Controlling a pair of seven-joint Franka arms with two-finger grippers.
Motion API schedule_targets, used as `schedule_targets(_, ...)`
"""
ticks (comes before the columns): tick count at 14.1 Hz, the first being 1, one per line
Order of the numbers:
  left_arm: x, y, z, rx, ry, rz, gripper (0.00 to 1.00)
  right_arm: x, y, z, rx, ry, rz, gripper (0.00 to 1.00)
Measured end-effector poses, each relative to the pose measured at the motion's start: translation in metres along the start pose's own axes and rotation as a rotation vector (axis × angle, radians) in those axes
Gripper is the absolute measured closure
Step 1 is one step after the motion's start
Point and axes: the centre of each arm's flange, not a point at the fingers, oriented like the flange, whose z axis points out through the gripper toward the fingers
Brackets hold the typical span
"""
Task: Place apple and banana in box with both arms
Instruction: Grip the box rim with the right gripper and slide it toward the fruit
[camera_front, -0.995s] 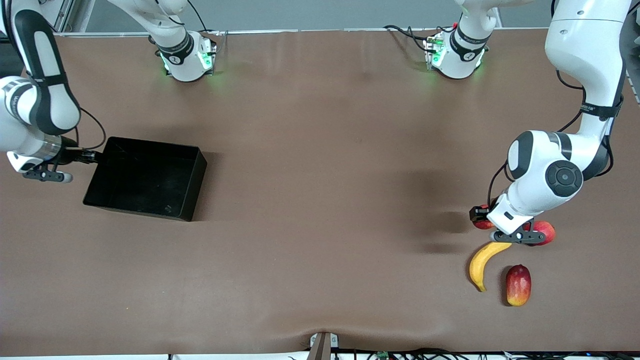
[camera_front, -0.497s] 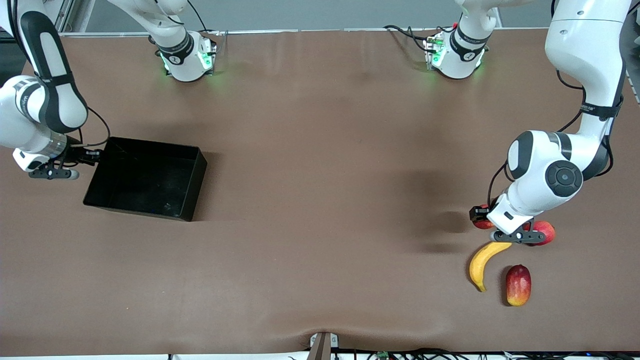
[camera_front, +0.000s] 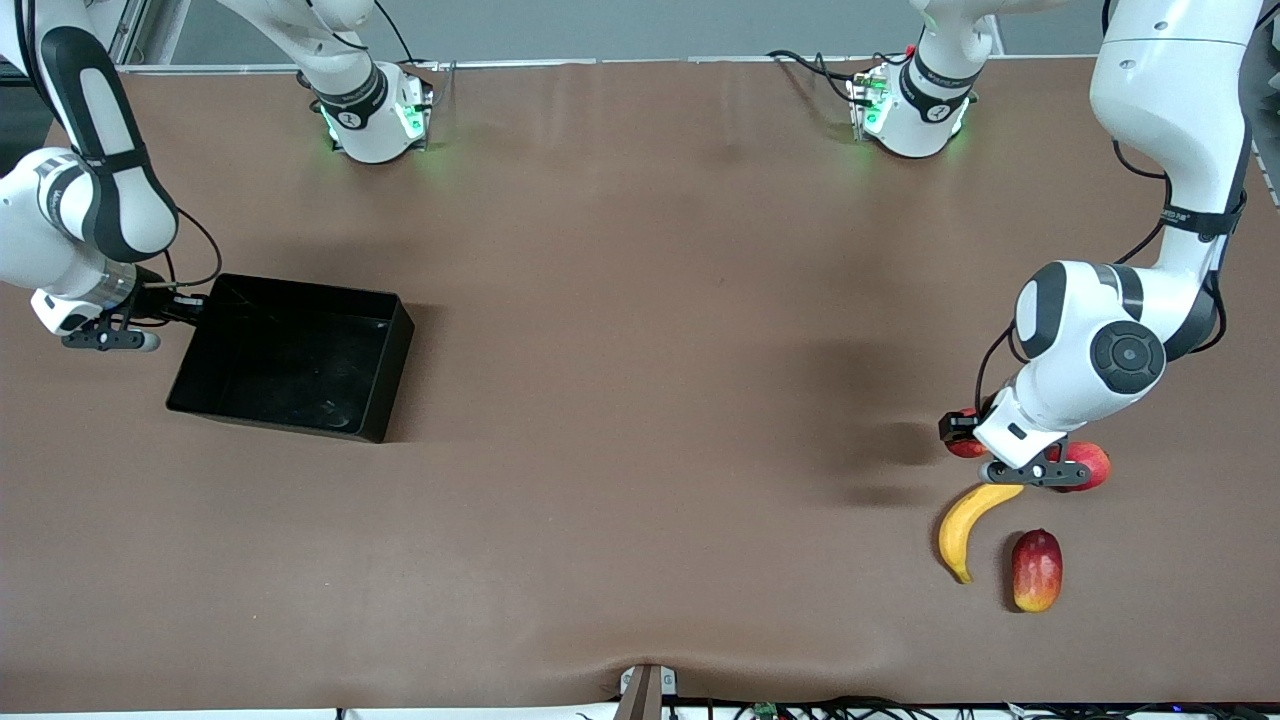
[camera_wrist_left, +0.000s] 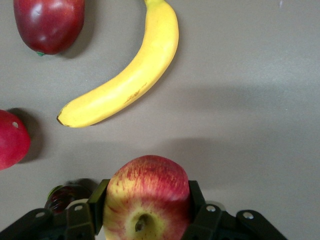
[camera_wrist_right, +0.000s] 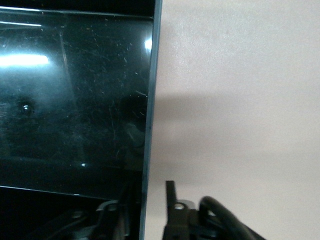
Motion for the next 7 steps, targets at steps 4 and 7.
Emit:
schedule_targets(4,0.000,0.000,0.000,0.000,-0.001,0.000,0.34,0.006,-0.017,0.000,0.003,-0.006,0.129,0.94)
schedule_targets(7,0.000,0.000,0.000,0.000,-0.001,0.000,0.34,0.017,-0.053,-0.011,0.021,-0.076,0.122,0.94)
